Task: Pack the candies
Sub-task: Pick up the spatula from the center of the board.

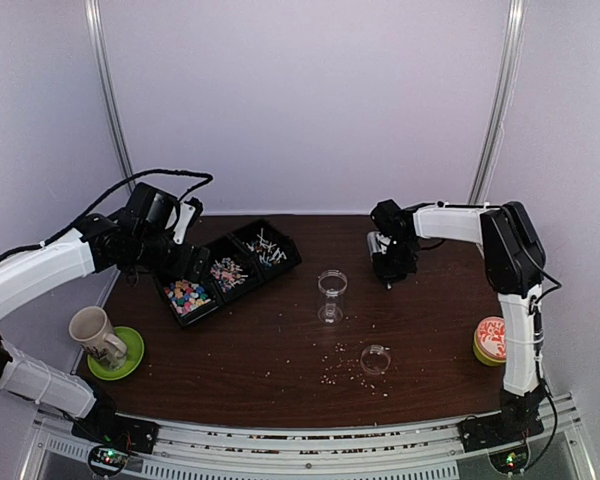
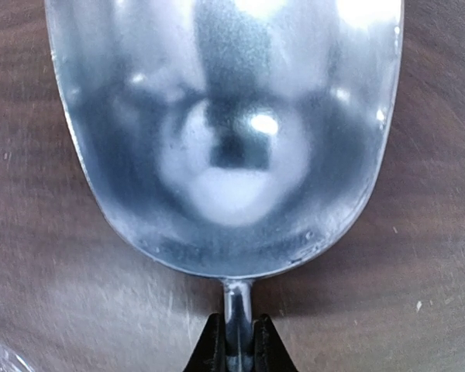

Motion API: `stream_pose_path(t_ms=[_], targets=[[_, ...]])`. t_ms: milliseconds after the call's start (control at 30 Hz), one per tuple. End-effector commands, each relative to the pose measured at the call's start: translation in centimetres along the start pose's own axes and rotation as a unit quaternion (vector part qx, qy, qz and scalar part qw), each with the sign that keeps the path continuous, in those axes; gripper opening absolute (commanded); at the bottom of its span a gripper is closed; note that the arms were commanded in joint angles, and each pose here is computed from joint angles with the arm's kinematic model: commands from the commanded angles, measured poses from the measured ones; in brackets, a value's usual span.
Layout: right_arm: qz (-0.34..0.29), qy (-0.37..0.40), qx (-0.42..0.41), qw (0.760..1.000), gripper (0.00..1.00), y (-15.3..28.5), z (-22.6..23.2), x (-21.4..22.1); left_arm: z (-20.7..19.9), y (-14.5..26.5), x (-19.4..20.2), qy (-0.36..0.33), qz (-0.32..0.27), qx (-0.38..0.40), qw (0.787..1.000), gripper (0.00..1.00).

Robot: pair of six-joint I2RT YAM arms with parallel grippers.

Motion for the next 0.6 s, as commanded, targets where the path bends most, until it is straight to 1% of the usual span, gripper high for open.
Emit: stream_pose_path(t_ms=[0,300,567], targets=[[-0.057,0.012,-0.009,0.998,0.0,4.2,0.1,-0.7,0.2,0.4,-0.5,0.009,-0.026,0.001,1.0,0.98],[-0.141,0.08,0.009,0.987,0.0,10.7,1.4,0.9,-0.6,1.0,-1.0,0.0,-0.05,0.043,0.998,0.98],[-0.22,0.168,0.003,0.961,0.0,16.4,3.9,4.3,-1.8,2.0,-1.7,-0.012,-0.092,0.1,0.991,0.98]])
Point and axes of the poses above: each gripper's point midway between its finger pads, its own y axis back along the fingers, its own z axis along the line the jaws close on, x = y × z, the point moved 6 cm from there along y, back along the fingers, and after that the axes turned 13 degrees about -y, right-handed, at the moved point
